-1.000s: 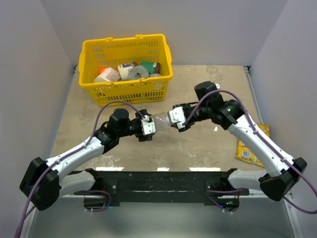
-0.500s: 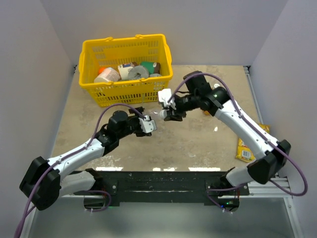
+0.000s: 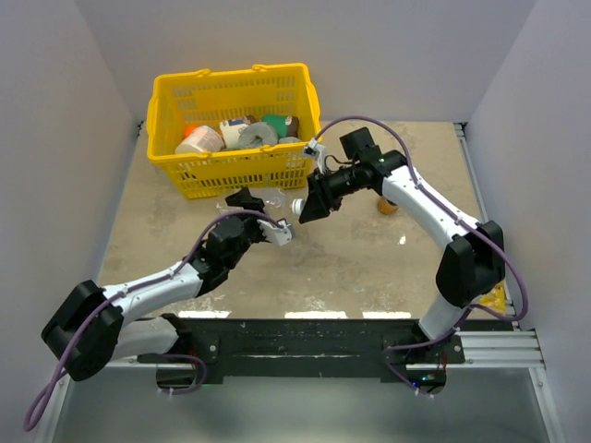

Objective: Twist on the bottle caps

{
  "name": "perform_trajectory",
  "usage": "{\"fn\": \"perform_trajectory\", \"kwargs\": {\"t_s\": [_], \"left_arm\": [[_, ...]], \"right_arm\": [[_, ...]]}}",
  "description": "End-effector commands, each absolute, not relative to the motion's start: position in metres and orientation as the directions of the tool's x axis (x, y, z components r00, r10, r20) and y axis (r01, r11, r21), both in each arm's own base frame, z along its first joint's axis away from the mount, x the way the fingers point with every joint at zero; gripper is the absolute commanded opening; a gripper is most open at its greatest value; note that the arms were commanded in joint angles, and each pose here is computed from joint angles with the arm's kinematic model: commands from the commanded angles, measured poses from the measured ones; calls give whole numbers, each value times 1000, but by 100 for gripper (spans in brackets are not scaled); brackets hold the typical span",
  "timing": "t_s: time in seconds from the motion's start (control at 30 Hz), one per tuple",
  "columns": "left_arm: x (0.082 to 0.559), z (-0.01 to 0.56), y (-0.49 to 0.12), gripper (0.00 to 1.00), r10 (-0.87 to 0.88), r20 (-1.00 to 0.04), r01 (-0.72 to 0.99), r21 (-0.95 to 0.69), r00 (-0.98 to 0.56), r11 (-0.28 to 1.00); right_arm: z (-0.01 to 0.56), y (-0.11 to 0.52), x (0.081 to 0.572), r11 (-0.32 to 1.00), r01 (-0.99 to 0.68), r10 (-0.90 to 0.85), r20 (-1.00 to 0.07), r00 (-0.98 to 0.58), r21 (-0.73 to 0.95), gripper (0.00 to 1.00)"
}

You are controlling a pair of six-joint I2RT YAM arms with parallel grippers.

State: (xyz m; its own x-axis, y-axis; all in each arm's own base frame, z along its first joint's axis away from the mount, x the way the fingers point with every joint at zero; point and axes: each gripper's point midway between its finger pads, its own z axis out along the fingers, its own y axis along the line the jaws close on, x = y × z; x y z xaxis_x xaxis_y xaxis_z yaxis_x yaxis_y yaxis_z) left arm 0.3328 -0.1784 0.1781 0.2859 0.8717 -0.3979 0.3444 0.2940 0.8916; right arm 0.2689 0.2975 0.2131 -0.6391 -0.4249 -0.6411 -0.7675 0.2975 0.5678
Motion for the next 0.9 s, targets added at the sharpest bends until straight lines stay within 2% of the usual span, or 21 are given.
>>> {"fn": "perform_trajectory", "kwargs": {"t_s": [0.0, 0.07, 0.1, 0.13, 0.17, 0.2, 0.23, 0.27, 0.3, 0.37, 0.4, 0.43, 0.5, 0.57, 0.67, 0.8, 0.87], "left_arm": [[338, 244, -189, 0, 808, -459, 167, 888, 370, 428], [339, 235, -188, 0, 816, -464, 197, 885, 345, 421], [340, 236, -188, 0, 812, -478, 204, 878, 336, 433], [340, 225, -186, 0, 821, -479, 242, 875, 311, 419], [339, 219, -190, 0, 806, -510, 286, 855, 301, 434], [340, 217, -189, 0, 804, -522, 311, 843, 283, 438], [338, 202, -187, 0, 814, -526, 362, 829, 247, 426], [335, 193, -192, 0, 791, -568, 416, 791, 229, 448], [335, 190, -193, 0, 782, -585, 451, 770, 214, 452], [326, 171, -199, 0, 759, -627, 545, 704, 174, 456], [325, 170, -201, 0, 746, -643, 568, 683, 170, 459], [318, 162, -204, 0, 742, -652, 613, 654, 159, 443], [305, 157, -216, 0, 701, -695, 689, 589, 164, 423], [291, 157, -232, 0, 647, -739, 761, 525, 185, 381], [273, 157, -246, 0, 597, -775, 828, 463, 206, 315], [258, 168, -258, 0, 533, -807, 862, 438, 252, 255], [257, 172, -262, 0, 515, -818, 870, 428, 257, 246]], "right_arm": [[224, 311, 267, 279, -602, -315, -521, -794, 748, 16], [229, 313, 266, 234, -618, -324, -539, -777, 750, 26], [237, 312, 266, 199, -684, -351, -600, -719, 702, 31], [242, 309, 265, 176, -734, -375, -645, -666, 656, 46], [250, 304, 263, 155, -789, -399, -693, -600, 594, 52], [253, 291, 259, 115, -877, -466, -754, -463, 467, 57], [252, 283, 256, 107, -907, -505, -763, -403, 408, 66], [260, 274, 252, 92, -939, -525, -786, -328, 330, 68], [249, 260, 255, 93, -969, -590, -772, -238, 227, 69], [251, 247, 255, 90, -990, -613, -777, -140, 107, 71], [255, 238, 252, 49, -999, -619, -785, -19, -15, 71], [258, 233, 253, 51, -995, -626, -779, 33, -83, 72], [276, 229, 256, 62, -963, -584, -792, 178, -262, 72], [285, 232, 261, 69, -926, -551, -788, 274, -370, 74], [307, 240, 252, 39, -884, -496, -776, 388, -467, 73], [305, 253, 236, -97, -807, -470, -688, 553, -582, 72], [302, 258, 229, -141, -794, -451, -675, 583, -592, 73]]}}
